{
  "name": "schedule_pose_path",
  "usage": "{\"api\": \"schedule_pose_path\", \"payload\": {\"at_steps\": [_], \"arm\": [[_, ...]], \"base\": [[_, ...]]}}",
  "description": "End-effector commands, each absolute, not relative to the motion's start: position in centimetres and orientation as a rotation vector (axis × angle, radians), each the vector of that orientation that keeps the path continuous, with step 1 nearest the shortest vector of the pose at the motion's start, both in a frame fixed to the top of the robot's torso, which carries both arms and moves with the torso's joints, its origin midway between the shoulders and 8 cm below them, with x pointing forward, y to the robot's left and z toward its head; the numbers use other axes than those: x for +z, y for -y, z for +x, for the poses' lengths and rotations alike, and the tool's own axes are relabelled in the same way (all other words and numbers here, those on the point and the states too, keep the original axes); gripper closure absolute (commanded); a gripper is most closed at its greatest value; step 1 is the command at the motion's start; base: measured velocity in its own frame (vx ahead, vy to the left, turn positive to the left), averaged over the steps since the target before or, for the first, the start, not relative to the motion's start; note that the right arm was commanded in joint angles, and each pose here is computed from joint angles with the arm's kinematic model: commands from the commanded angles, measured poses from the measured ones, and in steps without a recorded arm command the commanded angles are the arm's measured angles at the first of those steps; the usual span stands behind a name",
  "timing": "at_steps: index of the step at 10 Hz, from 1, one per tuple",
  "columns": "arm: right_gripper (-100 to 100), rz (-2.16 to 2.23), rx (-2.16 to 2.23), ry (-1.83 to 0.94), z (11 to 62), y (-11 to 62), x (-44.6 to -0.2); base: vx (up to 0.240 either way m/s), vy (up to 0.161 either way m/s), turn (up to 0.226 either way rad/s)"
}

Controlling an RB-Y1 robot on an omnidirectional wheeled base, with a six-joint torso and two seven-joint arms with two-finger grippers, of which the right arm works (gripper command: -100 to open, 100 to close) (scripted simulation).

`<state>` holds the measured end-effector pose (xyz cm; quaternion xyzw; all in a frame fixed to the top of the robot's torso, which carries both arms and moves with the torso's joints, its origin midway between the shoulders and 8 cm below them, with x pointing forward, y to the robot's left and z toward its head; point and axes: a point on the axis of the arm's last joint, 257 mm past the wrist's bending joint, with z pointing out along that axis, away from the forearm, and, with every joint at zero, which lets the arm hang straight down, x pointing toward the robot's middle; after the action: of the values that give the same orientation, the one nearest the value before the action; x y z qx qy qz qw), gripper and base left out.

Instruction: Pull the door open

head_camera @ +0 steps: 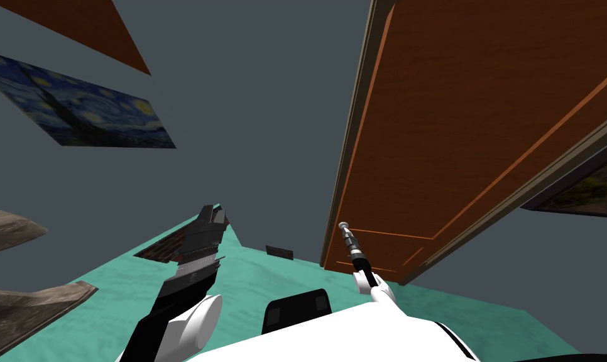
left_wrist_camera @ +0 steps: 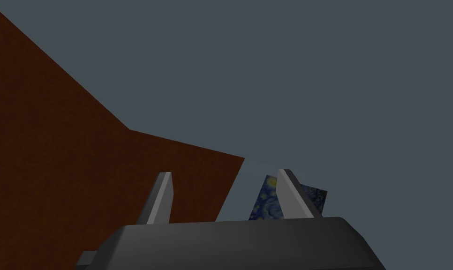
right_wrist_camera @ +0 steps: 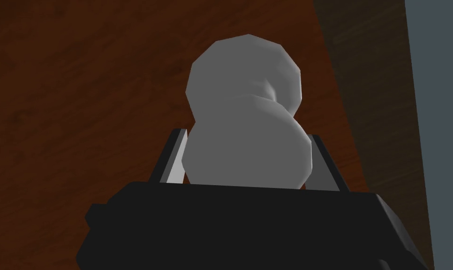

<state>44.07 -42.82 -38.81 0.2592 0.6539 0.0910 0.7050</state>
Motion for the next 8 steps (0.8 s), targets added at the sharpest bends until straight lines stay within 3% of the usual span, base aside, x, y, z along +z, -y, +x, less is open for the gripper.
{"api": "schedule_pose_path", "payload": {"at_steps": [1, 8], "arm": [[100, 0.602, 0.23, -1.448, 44.01, 42.6, -38.99], [100, 0.746, 0.375, -1.384, 44.02, 42.74, -38.9]], "base": [[-0.021, -0.008, 0.022], [-0.025, -0.008, 0.028]]}}
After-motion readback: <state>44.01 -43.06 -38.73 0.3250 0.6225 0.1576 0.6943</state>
